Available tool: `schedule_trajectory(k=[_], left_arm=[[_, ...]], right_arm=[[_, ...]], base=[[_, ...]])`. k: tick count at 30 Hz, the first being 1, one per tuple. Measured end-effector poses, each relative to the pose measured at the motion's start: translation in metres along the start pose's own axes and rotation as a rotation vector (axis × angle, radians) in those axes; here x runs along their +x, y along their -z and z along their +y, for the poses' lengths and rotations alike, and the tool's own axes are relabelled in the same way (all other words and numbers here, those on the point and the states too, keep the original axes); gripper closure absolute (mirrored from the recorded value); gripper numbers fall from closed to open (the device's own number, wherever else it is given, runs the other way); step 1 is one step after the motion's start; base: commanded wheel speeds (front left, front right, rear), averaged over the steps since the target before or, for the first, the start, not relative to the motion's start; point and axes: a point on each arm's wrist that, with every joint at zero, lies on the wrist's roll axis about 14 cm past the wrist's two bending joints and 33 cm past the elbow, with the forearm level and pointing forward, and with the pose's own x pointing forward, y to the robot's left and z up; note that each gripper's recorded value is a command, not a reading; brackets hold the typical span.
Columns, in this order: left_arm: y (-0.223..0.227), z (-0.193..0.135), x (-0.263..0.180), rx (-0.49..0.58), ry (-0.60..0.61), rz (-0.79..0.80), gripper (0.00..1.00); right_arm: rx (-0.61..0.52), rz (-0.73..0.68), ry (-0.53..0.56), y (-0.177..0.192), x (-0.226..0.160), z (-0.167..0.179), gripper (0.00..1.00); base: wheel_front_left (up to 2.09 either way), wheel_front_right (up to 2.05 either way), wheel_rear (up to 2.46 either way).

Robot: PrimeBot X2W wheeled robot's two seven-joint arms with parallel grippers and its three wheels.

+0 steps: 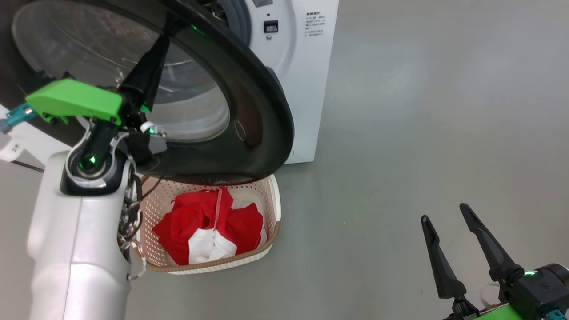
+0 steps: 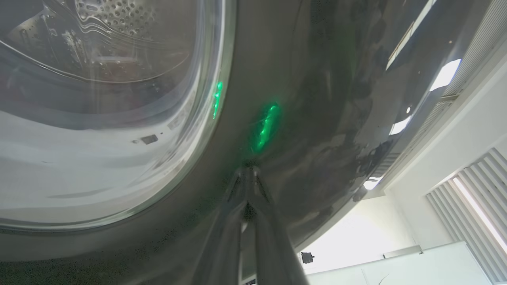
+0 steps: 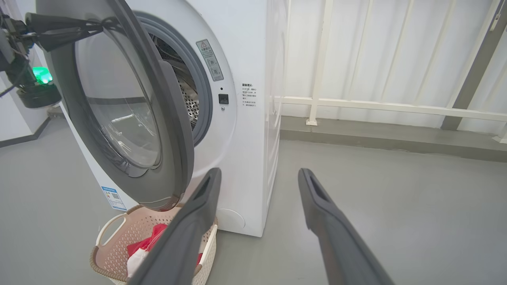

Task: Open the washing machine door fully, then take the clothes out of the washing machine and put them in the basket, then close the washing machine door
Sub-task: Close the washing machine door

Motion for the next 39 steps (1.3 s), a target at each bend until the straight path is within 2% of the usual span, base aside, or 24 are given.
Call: schedule_trajectory(k=[13, 26, 39], left_arm=[[0.005, 0.018, 0.030, 0.000, -0.033, -0.009, 1.00], [0.019, 0.013, 0.056, -0.002, -0.008, 0.017, 1.00], [0.026, 0.016, 0.062, -0.003, -0.004, 0.028, 1.00]], right_arm=[[-0.005, 0.009, 0.025, 0.006, 0.007, -0.008, 0.00], [-0.009, 0.028, 0.057, 0.012, 0.002, -0.017, 0.00], [-0.011, 0.031, 0.072, 0.013, -0.002, -0.020, 0.00]], base=[[0.00, 0.00, 0.00], [0.00, 0.00, 0.00], [0.00, 0.00, 0.00]])
